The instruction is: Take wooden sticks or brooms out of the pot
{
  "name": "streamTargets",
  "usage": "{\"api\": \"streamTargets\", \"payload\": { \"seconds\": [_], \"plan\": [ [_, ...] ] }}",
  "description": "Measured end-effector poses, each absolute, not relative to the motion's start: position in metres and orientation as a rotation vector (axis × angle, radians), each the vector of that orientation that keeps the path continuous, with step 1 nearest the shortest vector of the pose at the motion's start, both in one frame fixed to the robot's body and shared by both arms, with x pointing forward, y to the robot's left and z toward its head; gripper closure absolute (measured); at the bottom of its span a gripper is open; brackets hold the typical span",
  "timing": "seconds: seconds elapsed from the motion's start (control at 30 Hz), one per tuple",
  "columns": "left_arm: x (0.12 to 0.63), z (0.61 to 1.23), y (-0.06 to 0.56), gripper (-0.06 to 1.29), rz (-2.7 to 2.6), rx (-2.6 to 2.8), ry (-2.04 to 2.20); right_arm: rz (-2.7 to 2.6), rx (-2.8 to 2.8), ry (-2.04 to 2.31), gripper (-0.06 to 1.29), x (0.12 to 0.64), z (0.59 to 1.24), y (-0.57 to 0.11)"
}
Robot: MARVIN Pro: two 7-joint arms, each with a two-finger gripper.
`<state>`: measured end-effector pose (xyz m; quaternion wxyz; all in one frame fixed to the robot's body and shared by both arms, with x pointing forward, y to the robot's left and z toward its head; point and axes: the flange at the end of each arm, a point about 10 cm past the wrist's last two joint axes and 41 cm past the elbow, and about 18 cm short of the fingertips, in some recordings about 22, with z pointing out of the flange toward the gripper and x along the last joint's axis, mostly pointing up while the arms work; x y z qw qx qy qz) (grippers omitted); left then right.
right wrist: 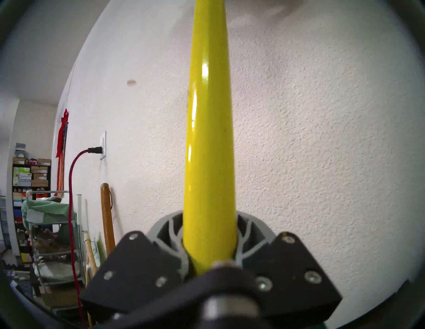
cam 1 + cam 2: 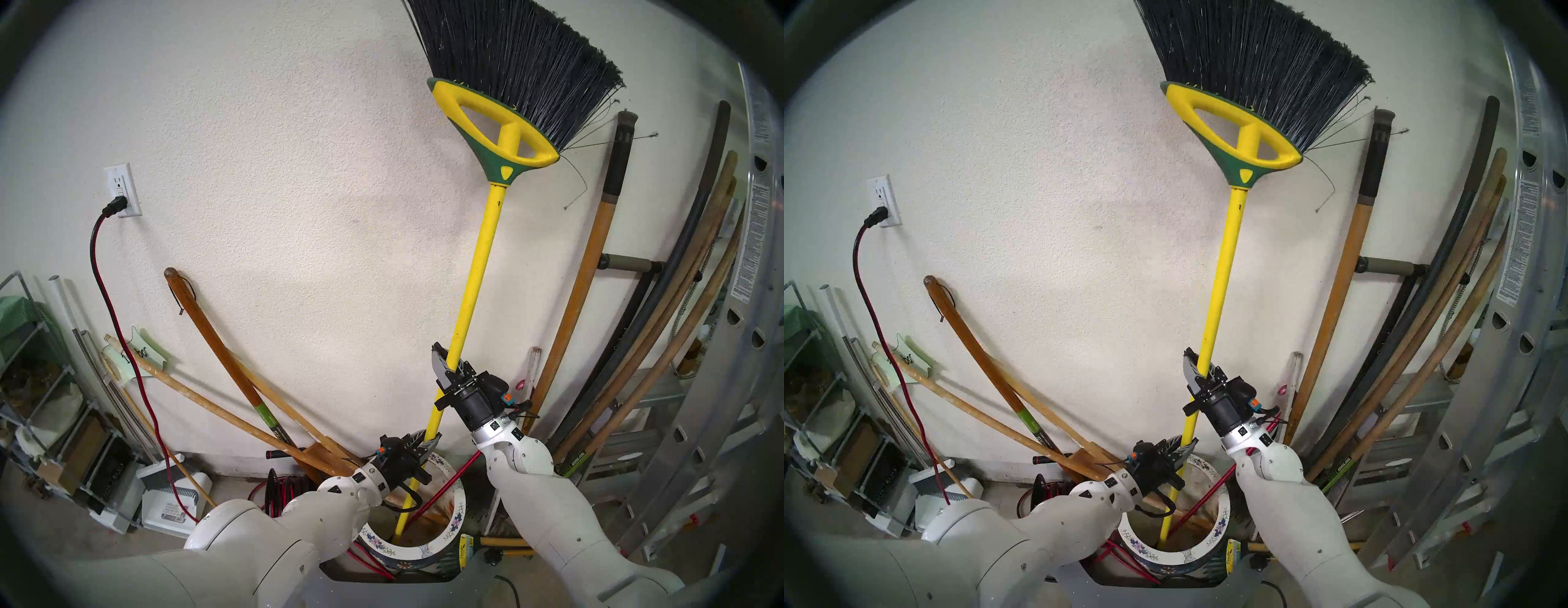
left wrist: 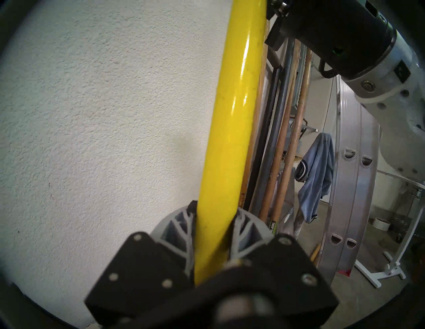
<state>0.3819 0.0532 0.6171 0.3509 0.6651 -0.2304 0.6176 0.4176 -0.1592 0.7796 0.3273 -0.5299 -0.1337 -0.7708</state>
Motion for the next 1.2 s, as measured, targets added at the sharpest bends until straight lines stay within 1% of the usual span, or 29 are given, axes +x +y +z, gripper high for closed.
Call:
{"api": "streamTargets", "payload": {
  "seconds": [0.47, 0.5, 0.73, 1.2],
  "plan": [
    [0.401, 0.633, 0.070, 1.04, 1.700, 1.673, -0.520, -1.936, -1.388, -0.370, 0.99, 0.439, 0.809, -0.151],
    [0.411, 0.643, 0.076, 1.04, 1.758, 1.635, -0.477, -1.912, -1.358, -0.380, 0.99, 0.447, 0.828, -0.143],
    [0.411, 0.644, 0.077, 1.04, 1.762, 1.626, -0.462, -1.903, -1.358, -0.377, 0.99, 0.449, 0.830, -0.142],
    [0.406, 0.653, 0.054, 1.04, 1.762, 1.535, -0.378, -1.821, -1.354, -0.322, 1.00, 0.464, 0.857, -0.117]
  ]
}}
